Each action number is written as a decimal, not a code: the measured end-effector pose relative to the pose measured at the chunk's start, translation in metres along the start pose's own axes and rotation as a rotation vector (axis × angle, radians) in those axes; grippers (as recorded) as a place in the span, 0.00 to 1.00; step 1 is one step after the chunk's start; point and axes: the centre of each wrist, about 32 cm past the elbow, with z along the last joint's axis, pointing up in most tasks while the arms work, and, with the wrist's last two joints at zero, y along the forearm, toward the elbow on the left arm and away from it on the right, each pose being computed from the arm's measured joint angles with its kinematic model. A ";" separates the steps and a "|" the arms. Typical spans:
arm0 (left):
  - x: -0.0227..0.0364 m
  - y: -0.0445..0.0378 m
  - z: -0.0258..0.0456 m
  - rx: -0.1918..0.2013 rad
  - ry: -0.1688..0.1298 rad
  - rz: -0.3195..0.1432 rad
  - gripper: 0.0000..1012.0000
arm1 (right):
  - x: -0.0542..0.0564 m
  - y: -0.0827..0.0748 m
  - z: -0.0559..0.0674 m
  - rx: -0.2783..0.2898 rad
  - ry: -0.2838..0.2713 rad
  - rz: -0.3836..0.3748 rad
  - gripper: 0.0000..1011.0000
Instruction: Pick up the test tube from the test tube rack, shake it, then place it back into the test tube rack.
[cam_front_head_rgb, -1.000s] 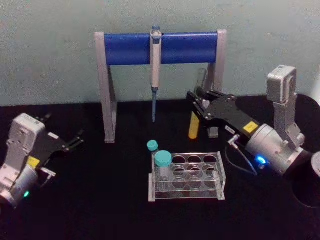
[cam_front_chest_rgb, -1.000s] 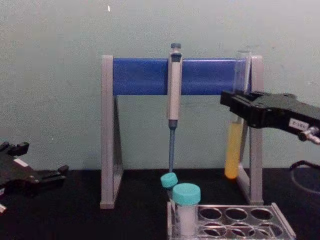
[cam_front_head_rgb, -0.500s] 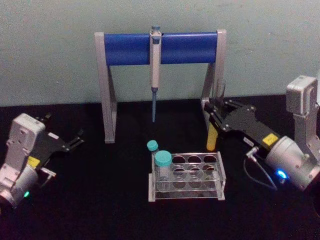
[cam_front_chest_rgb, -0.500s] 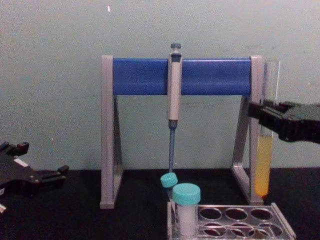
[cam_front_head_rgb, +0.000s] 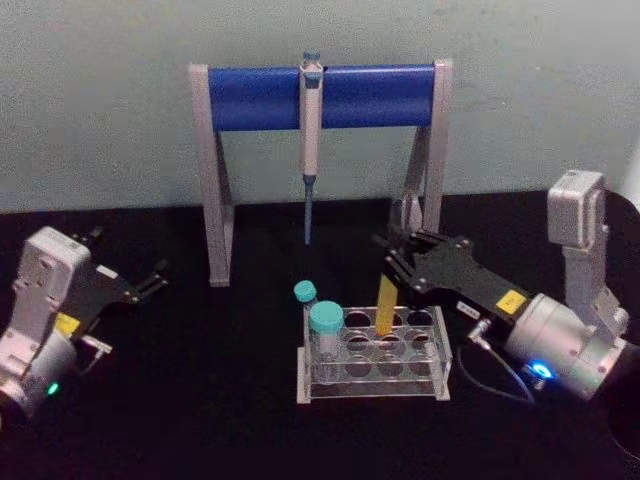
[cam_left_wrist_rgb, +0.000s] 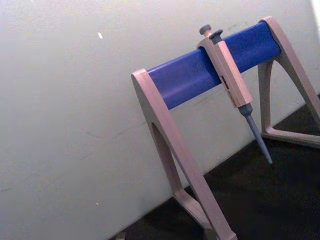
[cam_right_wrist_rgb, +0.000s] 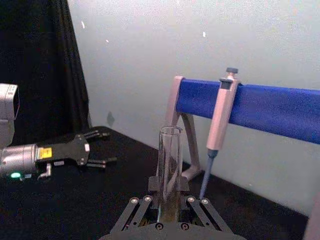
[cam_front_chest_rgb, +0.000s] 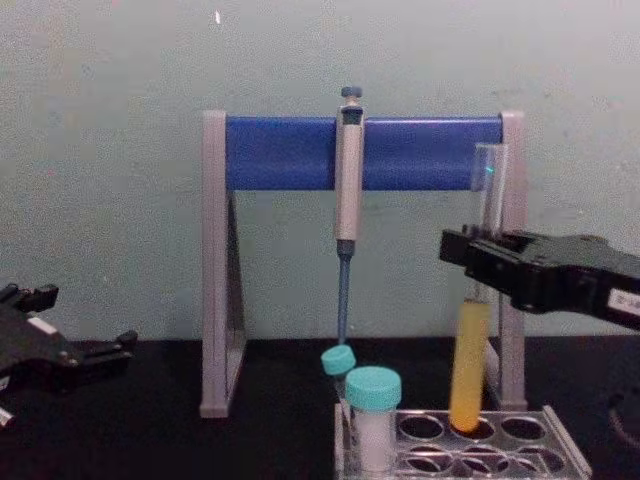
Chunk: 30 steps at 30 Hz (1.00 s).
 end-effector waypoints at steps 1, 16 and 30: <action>0.0000 0.0000 0.0000 0.000 0.000 0.000 1.00 | 0.000 0.002 -0.001 0.005 0.001 0.003 0.22; 0.0000 0.0000 0.0000 0.000 0.000 0.000 1.00 | 0.019 0.034 -0.007 0.063 -0.044 -0.059 0.22; 0.0000 0.0000 0.0000 0.000 0.000 0.000 1.00 | 0.025 0.031 -0.004 0.057 -0.062 -0.098 0.22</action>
